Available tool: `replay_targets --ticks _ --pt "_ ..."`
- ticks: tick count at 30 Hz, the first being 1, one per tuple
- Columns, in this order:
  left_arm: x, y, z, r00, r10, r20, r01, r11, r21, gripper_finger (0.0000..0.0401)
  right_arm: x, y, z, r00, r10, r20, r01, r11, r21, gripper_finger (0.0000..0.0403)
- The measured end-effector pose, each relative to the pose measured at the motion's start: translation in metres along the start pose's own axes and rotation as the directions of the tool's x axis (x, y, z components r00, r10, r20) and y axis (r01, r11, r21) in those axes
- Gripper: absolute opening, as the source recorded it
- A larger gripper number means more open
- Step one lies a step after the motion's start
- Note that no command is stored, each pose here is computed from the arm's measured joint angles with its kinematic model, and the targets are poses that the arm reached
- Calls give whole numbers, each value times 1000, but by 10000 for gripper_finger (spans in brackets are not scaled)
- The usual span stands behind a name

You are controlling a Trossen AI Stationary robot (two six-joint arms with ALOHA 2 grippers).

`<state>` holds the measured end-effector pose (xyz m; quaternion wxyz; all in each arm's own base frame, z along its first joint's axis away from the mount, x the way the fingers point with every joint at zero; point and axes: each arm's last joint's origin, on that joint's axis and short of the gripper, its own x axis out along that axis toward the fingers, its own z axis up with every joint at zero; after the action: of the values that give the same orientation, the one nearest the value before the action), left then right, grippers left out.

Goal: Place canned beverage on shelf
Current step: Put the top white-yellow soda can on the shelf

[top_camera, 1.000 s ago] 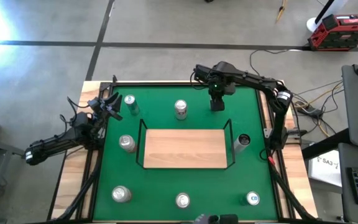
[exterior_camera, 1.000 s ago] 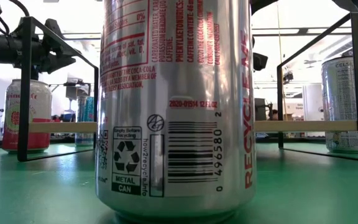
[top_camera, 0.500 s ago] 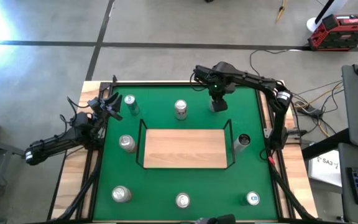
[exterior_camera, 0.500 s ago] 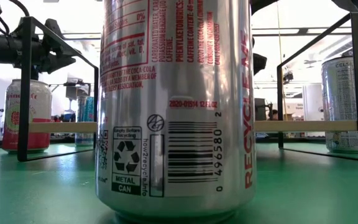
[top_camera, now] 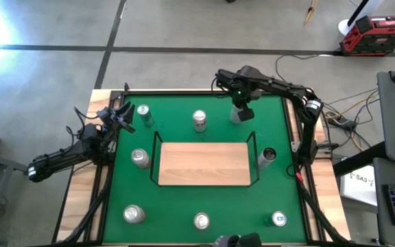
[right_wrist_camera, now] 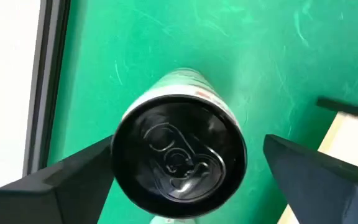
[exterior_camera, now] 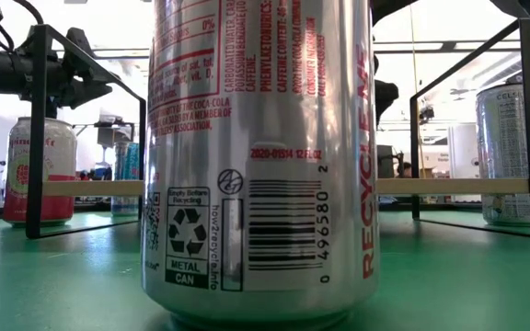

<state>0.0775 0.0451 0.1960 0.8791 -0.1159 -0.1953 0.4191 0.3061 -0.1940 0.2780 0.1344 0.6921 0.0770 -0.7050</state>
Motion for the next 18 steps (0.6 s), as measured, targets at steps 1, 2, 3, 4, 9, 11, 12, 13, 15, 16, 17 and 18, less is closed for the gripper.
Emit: replay_targets --ticks 1,2,3,4,9,11,12,13,15,16,17,18 --pt "0 0 0 1000 0 0 0 1000 0 137 0 1 1 1000 1 2 -1 1000 -18 393" --pt "0 0 0 1000 0 0 0 1000 0 137 0 1 1 1000 2 3 -2 999 -34 396" --pt "0 0 0 1000 0 0 0 1000 0 137 0 2 2 1000 3 4 -3 999 -53 398" --pt "0 0 0 1000 0 0 0 1000 0 137 0 2 3 1000 3 5 -2 997 -79 399" --pt "0 0 0 1000 0 0 0 1000 0 137 -3 2 6 1000 16 13 -12 968 -252 400" --pt "0 0 0 1000 0 0 0 1000 0 137 -4 4 8 999 31 26 -21 943 -331 400" --pt "0 0 0 1000 0 0 0 1000 0 137 -4 5 9 999 35 29 -22 929 -370 400" --pt "0 0 0 1000 0 0 0 1000 0 137 -4 5 10 999 36 28 -21 913 -408 400" --pt "0 0 0 1000 0 0 0 1000 0 137 -5 8 13 999 39 26 -21 871 -490 400" --pt "0 0 0 1000 0 0 0 1000 0 137 -5 9 15 999 42 24 -22 847 -532 400" --pt "0 0 0 1000 0 0 0 1000 0 137 -5 10 16 999 45 22 -24 819 -573 400" --pt "0 0 0 1000 0 0 0 1000 0 137 -5 11 17 999 48 17 -28 791 -611 400"
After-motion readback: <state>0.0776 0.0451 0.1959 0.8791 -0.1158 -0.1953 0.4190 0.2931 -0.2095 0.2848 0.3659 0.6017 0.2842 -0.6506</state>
